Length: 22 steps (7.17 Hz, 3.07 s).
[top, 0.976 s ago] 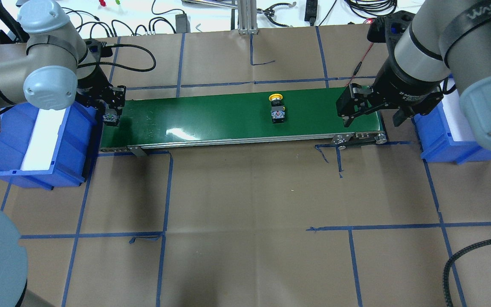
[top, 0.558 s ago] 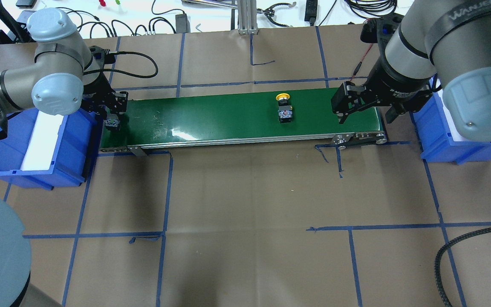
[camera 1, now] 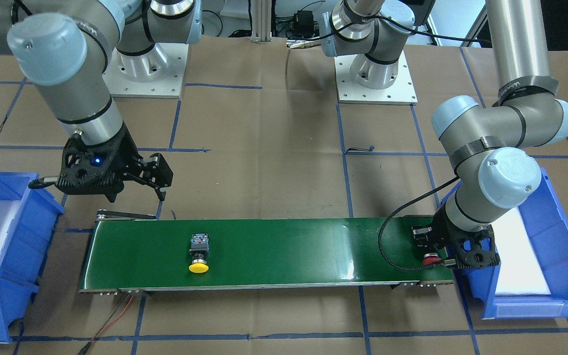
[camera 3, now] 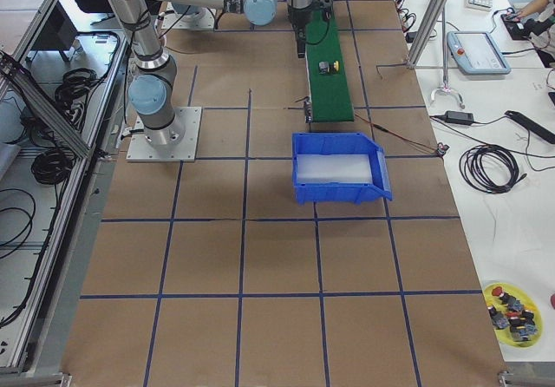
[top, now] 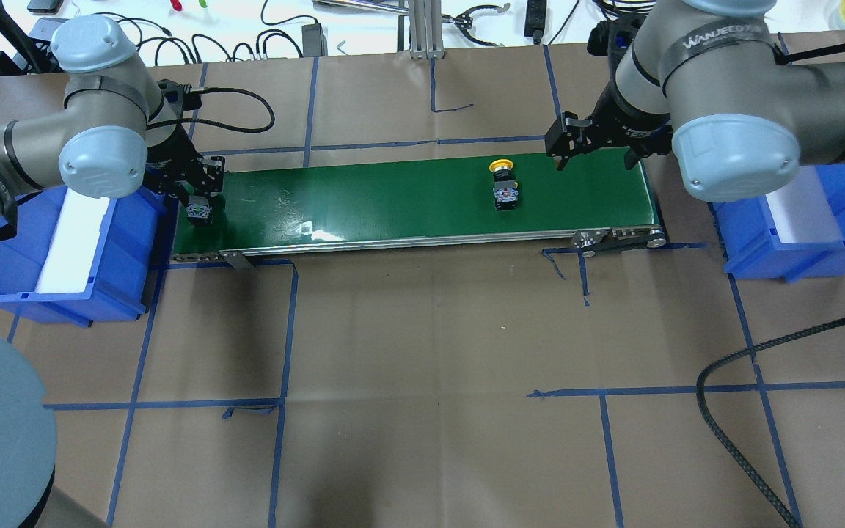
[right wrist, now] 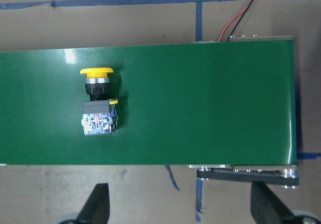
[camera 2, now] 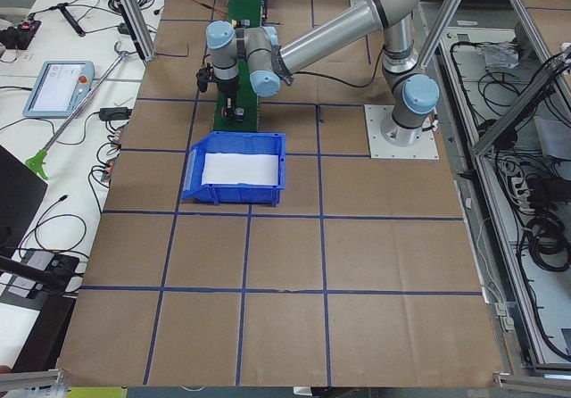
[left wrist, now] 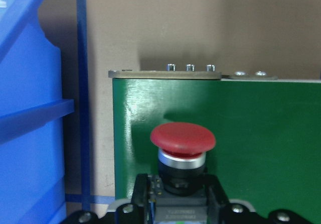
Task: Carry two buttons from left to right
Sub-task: 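Lower the red button with the left gripper while the right gripper reaches the yellow button, then grasp and lift the yellow button with the right gripper while the left gripper withdraws, then carry the yellow button with the right gripper into the empty blue bin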
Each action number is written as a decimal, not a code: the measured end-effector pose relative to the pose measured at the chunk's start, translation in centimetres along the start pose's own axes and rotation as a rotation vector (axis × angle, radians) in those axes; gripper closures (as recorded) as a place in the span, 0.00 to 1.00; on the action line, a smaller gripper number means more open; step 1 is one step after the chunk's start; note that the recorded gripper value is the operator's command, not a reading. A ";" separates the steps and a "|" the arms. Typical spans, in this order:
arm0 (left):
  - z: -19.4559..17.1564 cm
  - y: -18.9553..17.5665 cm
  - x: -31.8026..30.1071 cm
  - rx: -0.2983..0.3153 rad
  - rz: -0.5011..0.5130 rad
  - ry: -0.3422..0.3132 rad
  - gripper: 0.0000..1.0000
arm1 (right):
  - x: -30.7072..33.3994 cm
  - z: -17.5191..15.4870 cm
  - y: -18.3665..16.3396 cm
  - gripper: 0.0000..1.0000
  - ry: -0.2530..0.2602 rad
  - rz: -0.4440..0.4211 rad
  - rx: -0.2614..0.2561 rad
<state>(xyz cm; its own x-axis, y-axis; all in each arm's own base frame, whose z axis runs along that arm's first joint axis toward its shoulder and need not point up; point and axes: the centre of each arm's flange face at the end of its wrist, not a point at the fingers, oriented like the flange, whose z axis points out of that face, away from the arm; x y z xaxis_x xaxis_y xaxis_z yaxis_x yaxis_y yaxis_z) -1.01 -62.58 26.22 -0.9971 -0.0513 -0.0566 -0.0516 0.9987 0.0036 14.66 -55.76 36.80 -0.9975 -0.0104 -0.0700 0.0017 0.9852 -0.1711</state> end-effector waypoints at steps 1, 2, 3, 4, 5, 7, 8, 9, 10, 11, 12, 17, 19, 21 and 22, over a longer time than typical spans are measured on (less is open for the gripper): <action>0.1 0.0 0.2 0.000 -0.004 0.015 0.00 | -0.1 2.2 -1.1 0.00 -0.008 -0.001 0.001; 0.0 0.0 0.2 0.001 -0.005 0.022 0.00 | -0.2 4.0 -2.3 0.00 -0.022 -0.001 0.006; -0.1 0.1 0.3 0.003 -0.006 0.024 0.00 | -0.3 4.9 -3.7 0.00 -0.032 -0.002 0.014; -0.7 0.0 0.2 0.011 -0.006 0.022 0.00 | -0.3 5.3 -5.0 0.00 -0.036 -0.003 0.022; -2.0 -0.1 0.1 0.026 -0.007 0.018 0.00 | -0.3 6.3 -5.7 0.00 -0.039 -0.002 0.015; -5.4 0.6 0.0 0.057 -0.008 0.011 0.00 | -0.8 9.7 -5.9 0.00 -0.040 -0.003 -0.032; -7.8 1.5 0.0 0.057 -0.007 0.011 0.00 | -1.1 11.0 -5.8 0.00 -0.037 -0.006 -0.052; -10.1 2.7 0.2 0.049 -0.014 0.013 0.00 | -1.2 11.8 -5.7 0.01 -0.031 -0.008 -0.064; -12.3 4.0 0.6 0.039 -0.024 0.017 0.00 | -1.1 12.2 -5.6 0.03 -0.019 -0.010 -0.070; -14.5 5.6 2.0 0.036 -0.031 0.016 0.00 | -1.0 12.6 -5.6 0.28 -0.003 -0.009 -0.076; -17.0 7.7 4.4 0.040 -0.039 0.015 0.00 | -0.8 13.0 -5.5 0.58 0.009 -0.009 -0.084; -21.7 14.2 9.0 0.047 -0.003 0.018 0.00 | -0.3 12.4 -5.7 0.97 0.043 -0.008 -0.093; -21.9 14.4 9.2 0.050 -0.001 0.024 0.00 | 0.8 9.4 -6.9 0.97 0.083 -0.003 -0.071; -21.9 14.4 9.2 0.052 0.000 0.028 0.00 | 6.2 1.8 -9.0 0.97 0.116 0.018 -0.066; -21.9 14.4 9.2 0.055 0.000 0.029 0.00 | 11.1 -2.0 -9.6 0.97 0.126 -0.001 -0.081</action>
<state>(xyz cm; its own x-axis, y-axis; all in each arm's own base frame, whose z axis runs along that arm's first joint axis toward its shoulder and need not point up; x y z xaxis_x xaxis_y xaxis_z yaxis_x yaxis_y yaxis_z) -12.21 -48.82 47.66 -0.9983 -0.0509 -0.0274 -0.0494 0.9975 -0.0511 3.41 -64.96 39.65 -0.9985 0.0048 0.0550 -0.0003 0.9958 -0.0914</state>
